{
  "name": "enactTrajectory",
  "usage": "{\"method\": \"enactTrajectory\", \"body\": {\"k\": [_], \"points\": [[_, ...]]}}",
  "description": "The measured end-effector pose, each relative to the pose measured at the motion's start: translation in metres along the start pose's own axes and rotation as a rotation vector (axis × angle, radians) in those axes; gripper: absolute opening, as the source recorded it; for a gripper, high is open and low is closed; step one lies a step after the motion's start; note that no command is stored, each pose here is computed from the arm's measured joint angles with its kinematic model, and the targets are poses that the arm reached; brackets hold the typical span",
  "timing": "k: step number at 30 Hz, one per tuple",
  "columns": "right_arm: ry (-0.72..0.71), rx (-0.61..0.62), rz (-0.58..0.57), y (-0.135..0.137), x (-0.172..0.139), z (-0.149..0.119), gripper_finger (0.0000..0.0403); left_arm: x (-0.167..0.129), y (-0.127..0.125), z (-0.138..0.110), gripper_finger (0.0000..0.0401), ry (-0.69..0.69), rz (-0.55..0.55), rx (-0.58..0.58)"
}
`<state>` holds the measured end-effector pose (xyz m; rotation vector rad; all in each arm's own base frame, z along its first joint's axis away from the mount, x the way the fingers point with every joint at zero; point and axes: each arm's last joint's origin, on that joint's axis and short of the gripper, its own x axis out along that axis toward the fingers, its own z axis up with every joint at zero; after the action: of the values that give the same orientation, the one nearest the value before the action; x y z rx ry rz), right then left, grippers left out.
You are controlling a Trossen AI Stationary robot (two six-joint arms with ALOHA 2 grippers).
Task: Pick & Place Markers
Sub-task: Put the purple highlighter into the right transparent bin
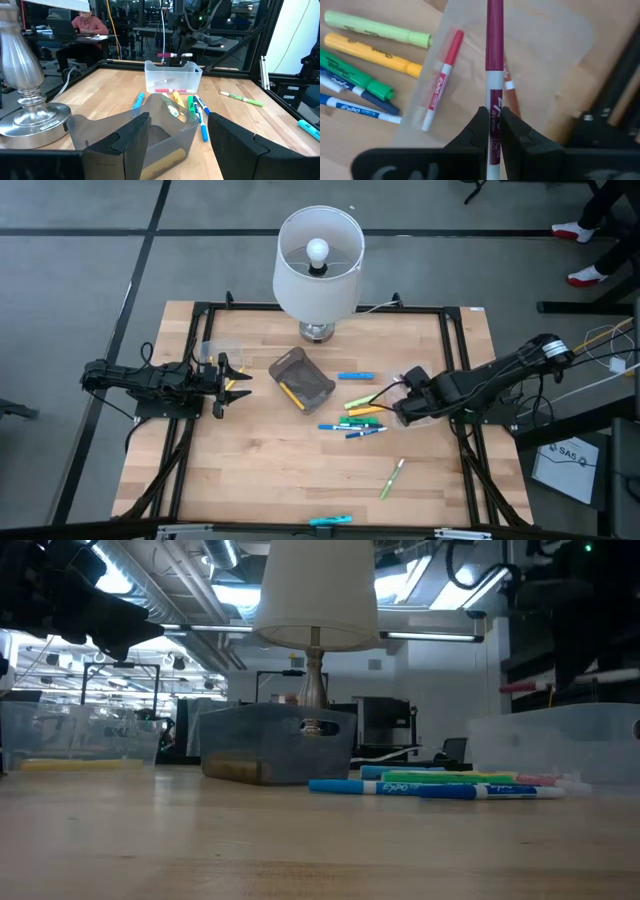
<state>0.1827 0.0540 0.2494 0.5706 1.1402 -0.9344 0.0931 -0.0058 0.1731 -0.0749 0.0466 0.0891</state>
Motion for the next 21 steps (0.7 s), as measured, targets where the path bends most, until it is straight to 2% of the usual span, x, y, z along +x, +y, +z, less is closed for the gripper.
{"method": "enactTrajectory", "body": {"k": [3,12,17,21], "points": [[0.007,0.018,0.033,-0.004,0.012,-0.005,0.0028,0.000,0.000,0.000,0.0196,0.000,0.000,0.000],[0.059,0.065,0.005,-0.014,0.041,-0.008,0.0030,0.000,0.000,0.000,0.0196,0.000,0.000,0.000],[0.072,0.098,0.003,-0.015,0.046,-0.004,0.0077,0.000,0.000,0.000,0.0196,0.000,0.000,0.000],[0.071,0.106,0.008,-0.015,0.046,-0.002,0.0092,0.000,0.000,0.000,0.0196,0.000,0.000,0.000]]}}
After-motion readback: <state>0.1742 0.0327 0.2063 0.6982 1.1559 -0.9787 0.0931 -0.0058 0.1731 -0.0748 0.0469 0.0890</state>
